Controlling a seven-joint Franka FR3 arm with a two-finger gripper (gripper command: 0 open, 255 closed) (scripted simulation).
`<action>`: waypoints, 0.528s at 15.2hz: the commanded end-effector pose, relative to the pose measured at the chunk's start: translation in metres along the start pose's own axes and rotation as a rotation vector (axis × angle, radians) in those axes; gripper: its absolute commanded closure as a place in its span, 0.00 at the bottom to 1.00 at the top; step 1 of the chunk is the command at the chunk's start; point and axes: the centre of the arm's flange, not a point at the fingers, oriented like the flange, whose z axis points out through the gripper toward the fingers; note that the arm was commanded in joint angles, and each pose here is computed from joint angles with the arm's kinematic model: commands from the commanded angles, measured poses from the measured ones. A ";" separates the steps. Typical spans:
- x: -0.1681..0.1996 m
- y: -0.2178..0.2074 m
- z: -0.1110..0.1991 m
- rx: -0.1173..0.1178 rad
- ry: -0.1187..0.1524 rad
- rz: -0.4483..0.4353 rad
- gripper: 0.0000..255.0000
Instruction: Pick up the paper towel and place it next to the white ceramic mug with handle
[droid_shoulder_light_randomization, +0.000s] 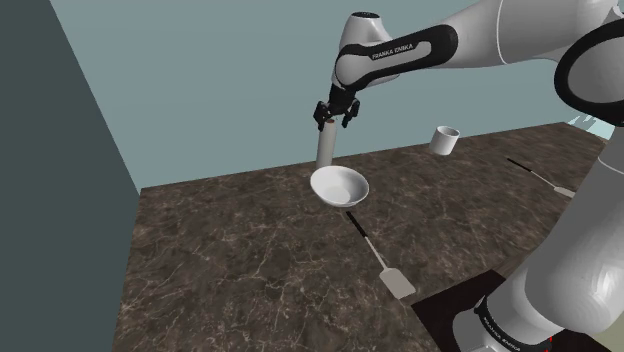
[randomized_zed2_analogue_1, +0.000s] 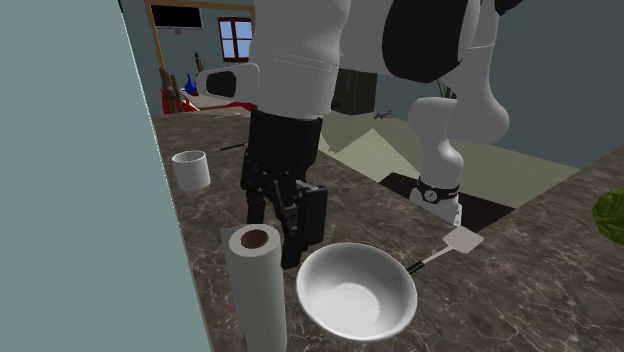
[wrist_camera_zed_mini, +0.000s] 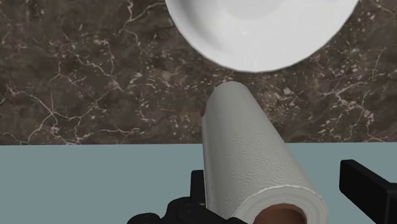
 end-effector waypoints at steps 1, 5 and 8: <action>0.000 0.000 0.000 0.000 0.000 0.000 0.00; 0.000 0.000 0.000 0.000 0.000 0.000 1.00; 0.000 0.000 0.000 0.000 0.000 0.000 1.00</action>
